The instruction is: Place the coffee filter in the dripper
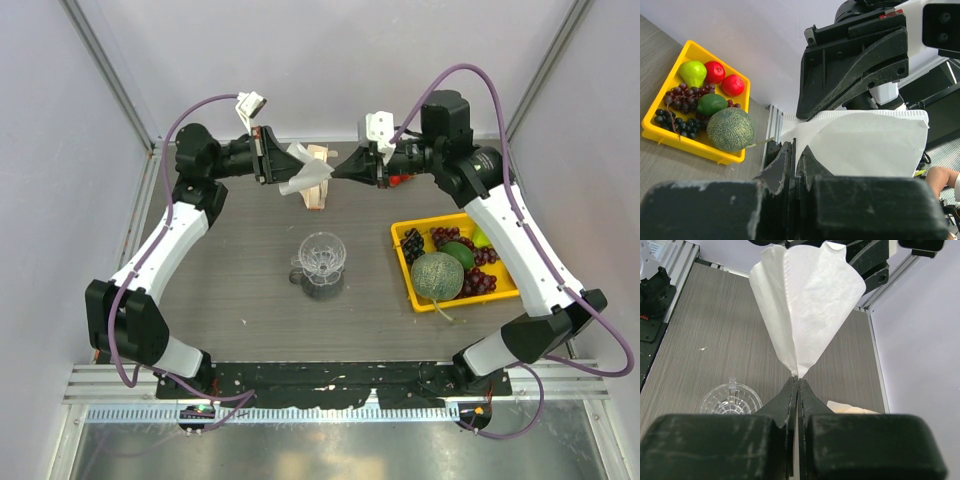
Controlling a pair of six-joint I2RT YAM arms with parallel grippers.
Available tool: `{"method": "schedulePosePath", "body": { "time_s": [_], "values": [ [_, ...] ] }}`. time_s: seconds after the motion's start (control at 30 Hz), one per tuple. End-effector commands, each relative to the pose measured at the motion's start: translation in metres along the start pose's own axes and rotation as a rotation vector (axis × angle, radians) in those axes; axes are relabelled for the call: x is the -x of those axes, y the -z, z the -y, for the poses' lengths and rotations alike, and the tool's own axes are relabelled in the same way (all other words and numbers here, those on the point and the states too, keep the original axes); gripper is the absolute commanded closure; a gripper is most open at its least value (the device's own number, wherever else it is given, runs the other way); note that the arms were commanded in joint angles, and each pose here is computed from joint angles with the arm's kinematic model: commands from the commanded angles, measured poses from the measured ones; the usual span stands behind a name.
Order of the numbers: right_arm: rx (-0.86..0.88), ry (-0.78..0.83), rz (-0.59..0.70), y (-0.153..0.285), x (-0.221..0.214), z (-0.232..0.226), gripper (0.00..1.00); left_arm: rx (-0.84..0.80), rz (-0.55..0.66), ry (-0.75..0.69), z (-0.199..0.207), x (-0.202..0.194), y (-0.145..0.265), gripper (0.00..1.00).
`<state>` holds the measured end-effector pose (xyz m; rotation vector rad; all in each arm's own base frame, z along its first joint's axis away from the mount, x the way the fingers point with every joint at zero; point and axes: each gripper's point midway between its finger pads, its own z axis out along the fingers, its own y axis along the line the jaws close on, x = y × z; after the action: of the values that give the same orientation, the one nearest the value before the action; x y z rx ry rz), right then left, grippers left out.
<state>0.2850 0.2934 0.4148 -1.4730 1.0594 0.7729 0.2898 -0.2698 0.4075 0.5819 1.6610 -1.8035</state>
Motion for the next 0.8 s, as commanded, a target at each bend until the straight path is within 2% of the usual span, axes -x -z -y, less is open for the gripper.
{"method": "schedulePosePath", "body": {
  "time_s": [0.0,0.13,0.27,0.5,0.77],
  "values": [
    [-0.007,0.071,0.015,0.005,0.018,0.001,0.95,-0.047,-0.003,-0.114,0.027,0.008,0.000,0.96],
    [-0.017,0.073,0.032,0.004,0.022,0.003,0.95,-0.021,0.006,-0.102,0.020,0.009,-0.001,0.68],
    [-0.028,0.079,0.050,0.004,0.027,0.002,0.95,0.016,0.012,-0.101,0.011,0.011,-0.005,0.61],
    [-0.051,0.087,0.062,-0.001,0.028,0.004,0.95,0.020,-0.006,-0.095,0.007,0.008,-0.012,0.62],
    [-0.056,0.101,0.072,0.000,0.030,0.002,0.95,0.004,-0.005,-0.078,0.007,0.007,-0.013,0.80]
  ]
}}
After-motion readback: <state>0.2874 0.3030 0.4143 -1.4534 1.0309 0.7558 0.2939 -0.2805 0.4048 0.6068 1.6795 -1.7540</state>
